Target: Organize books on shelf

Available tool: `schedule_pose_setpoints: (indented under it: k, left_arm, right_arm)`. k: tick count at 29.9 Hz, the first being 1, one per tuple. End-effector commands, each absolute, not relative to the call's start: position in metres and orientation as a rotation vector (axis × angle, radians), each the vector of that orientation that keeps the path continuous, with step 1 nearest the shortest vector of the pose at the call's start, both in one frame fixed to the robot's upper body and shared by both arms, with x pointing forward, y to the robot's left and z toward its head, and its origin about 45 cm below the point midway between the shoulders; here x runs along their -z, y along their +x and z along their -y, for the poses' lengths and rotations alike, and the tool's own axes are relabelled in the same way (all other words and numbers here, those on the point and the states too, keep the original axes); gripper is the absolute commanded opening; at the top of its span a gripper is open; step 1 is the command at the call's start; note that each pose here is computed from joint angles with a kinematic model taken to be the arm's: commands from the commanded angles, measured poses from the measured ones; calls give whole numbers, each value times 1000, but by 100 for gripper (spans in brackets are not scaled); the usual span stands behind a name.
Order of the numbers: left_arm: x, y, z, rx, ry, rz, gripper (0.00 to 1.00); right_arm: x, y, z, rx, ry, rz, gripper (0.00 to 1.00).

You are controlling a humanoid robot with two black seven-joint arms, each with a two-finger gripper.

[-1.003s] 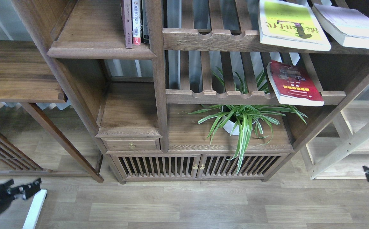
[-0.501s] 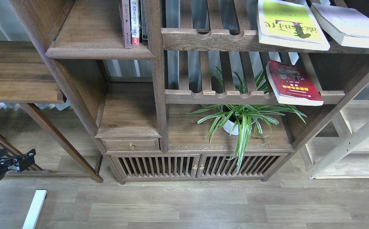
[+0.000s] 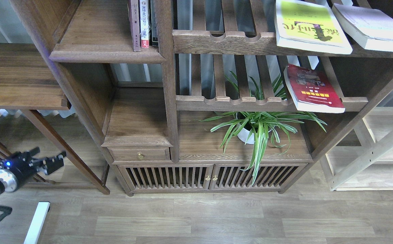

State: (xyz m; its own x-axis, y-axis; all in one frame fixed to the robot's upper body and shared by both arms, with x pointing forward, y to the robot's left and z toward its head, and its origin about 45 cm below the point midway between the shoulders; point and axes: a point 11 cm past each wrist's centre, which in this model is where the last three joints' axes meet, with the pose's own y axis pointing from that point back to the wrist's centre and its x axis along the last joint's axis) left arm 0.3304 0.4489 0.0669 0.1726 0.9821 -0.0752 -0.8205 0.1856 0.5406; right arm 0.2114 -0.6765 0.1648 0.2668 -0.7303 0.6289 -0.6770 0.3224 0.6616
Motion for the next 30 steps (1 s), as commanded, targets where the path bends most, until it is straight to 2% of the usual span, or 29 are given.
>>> schedule_pose_setpoints:
  k: [1, 11, 19, 24, 30]
  left_arm:
    - [-95, 331, -450, -1300, 330, -460, 100]
    - [-127, 317, -473, -1226, 419, -351, 100]
    - [-169, 305, -452, -1092, 382, -251, 100]
    - [-171, 291, -438, -1025, 391, -256, 100]
    - [-171, 285, -437, -1029, 371, -276, 100]
  right_arm:
    - [-170, 210, 679, 83, 1396, 1478, 100]
    - [-170, 209, 680, 76, 1388, 1474, 100]
    - [-167, 214, 677, 39, 1375, 1472, 100]
    - [-167, 217, 674, 14, 1376, 1487, 100]
    - [-199, 213, 686, -43, 1360, 1537, 100]
